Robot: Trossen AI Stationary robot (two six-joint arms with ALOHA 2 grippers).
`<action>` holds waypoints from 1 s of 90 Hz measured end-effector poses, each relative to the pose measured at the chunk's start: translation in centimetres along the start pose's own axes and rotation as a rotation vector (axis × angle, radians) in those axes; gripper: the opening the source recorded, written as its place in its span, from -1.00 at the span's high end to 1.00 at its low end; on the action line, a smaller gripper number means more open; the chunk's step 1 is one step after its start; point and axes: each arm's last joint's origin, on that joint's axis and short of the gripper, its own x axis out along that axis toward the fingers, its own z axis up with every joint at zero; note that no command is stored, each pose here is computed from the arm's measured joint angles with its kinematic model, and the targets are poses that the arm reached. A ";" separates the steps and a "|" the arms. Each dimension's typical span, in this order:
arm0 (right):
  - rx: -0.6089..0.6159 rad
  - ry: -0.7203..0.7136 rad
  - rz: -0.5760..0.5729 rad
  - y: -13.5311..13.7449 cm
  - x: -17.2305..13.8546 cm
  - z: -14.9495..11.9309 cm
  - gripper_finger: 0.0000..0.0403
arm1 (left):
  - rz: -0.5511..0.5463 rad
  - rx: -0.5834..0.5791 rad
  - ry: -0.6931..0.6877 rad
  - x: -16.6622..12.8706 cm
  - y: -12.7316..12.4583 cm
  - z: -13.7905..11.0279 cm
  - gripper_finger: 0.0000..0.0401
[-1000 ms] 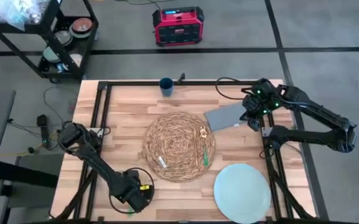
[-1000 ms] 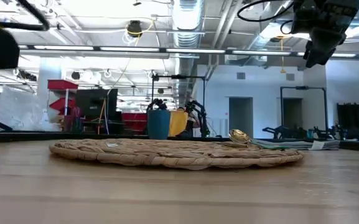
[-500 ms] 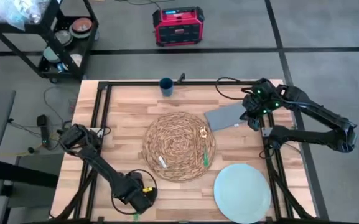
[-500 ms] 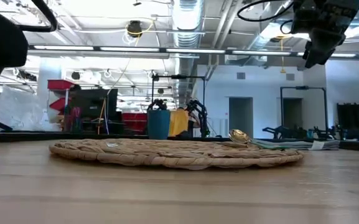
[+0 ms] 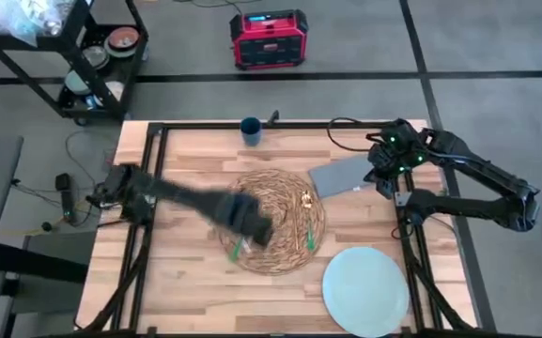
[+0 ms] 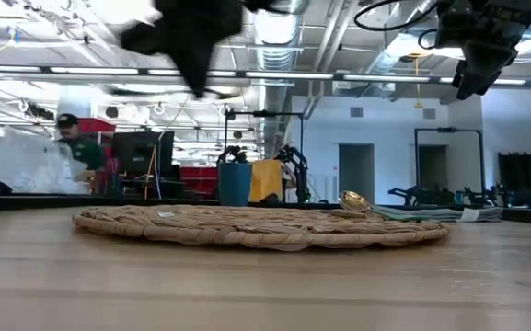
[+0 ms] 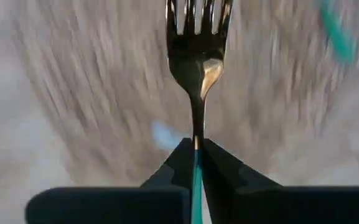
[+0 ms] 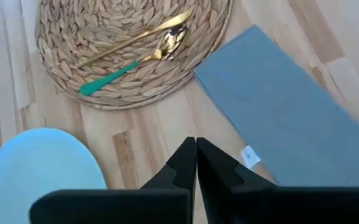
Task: Set table place
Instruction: Move the green fork on the top left of the table
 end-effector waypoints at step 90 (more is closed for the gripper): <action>0.230 -0.077 -0.091 -0.8 -1.8 -1.2 1.00 | -0.169 0.505 -0.031 10.2 3.4 21.0 1.00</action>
